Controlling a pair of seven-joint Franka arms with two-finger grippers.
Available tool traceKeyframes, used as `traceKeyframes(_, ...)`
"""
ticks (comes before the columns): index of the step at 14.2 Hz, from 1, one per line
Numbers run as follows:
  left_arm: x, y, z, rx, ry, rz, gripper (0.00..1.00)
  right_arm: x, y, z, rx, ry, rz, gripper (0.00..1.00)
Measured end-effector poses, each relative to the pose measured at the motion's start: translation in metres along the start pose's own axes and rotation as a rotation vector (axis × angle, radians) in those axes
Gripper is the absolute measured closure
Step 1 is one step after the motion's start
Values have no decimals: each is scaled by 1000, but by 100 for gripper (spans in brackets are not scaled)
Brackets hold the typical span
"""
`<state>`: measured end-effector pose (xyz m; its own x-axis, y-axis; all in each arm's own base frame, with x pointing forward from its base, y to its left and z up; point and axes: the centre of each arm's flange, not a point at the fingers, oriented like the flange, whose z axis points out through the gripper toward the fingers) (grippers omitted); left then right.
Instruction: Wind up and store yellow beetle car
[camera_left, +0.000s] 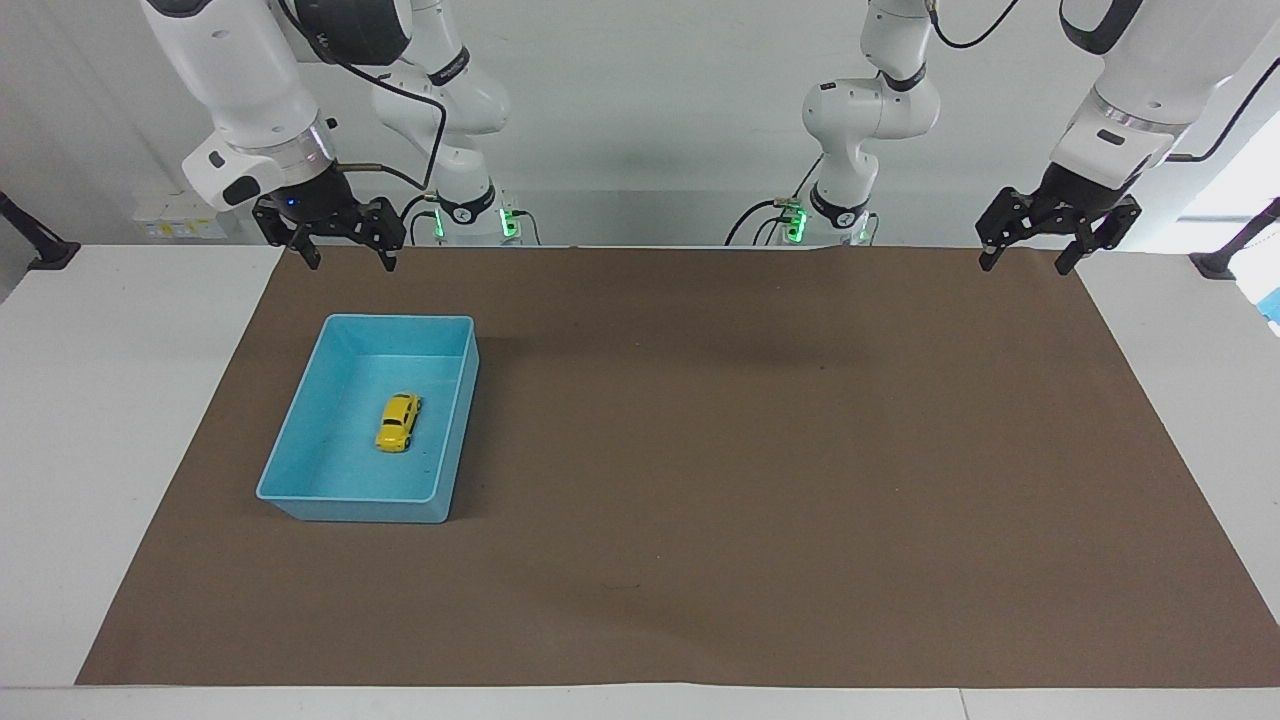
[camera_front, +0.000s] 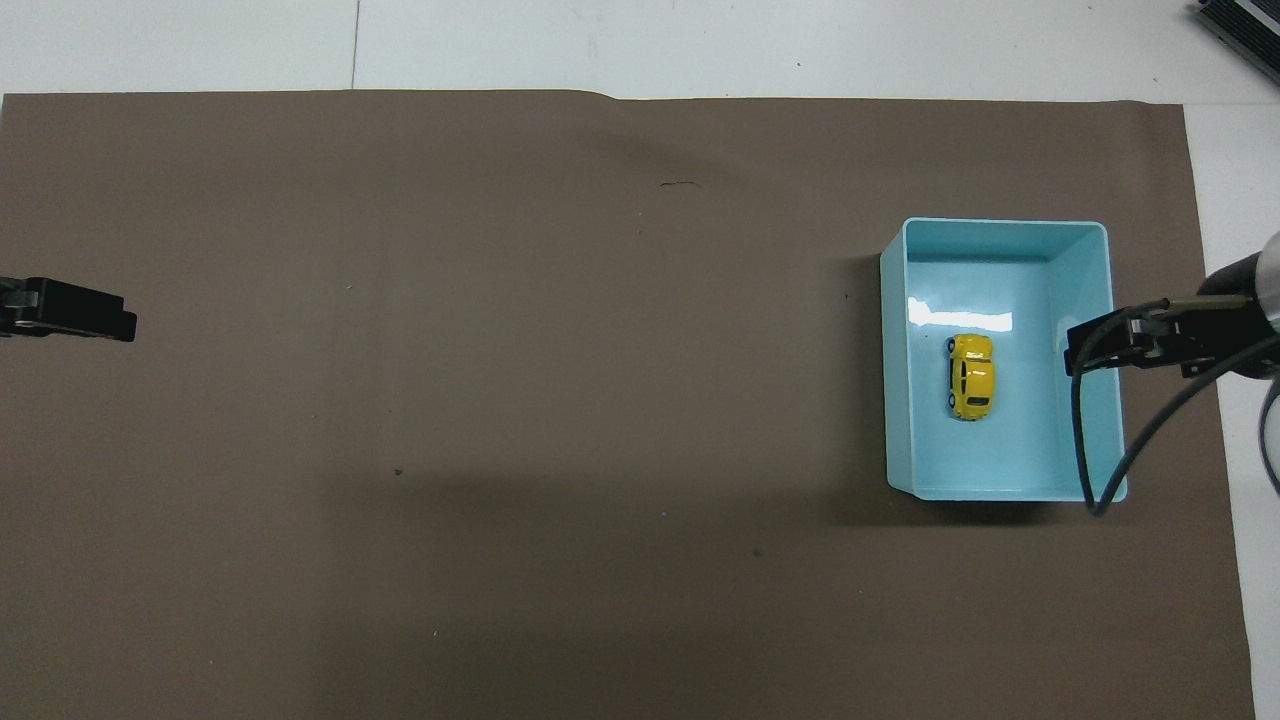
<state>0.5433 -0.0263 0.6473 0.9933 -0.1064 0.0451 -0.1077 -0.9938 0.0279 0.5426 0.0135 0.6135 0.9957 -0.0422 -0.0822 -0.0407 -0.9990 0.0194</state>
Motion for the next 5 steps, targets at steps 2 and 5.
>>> traceKeyframes(2, 0, 0, 0, 0, 0, 0, 0, 0, -1, 0, 2, 0, -1, 0)
traceKeyframes(5, 0, 0, 0, 0, 0, 0, 0, 0, -1, 0, 8, -1, -1, 0)
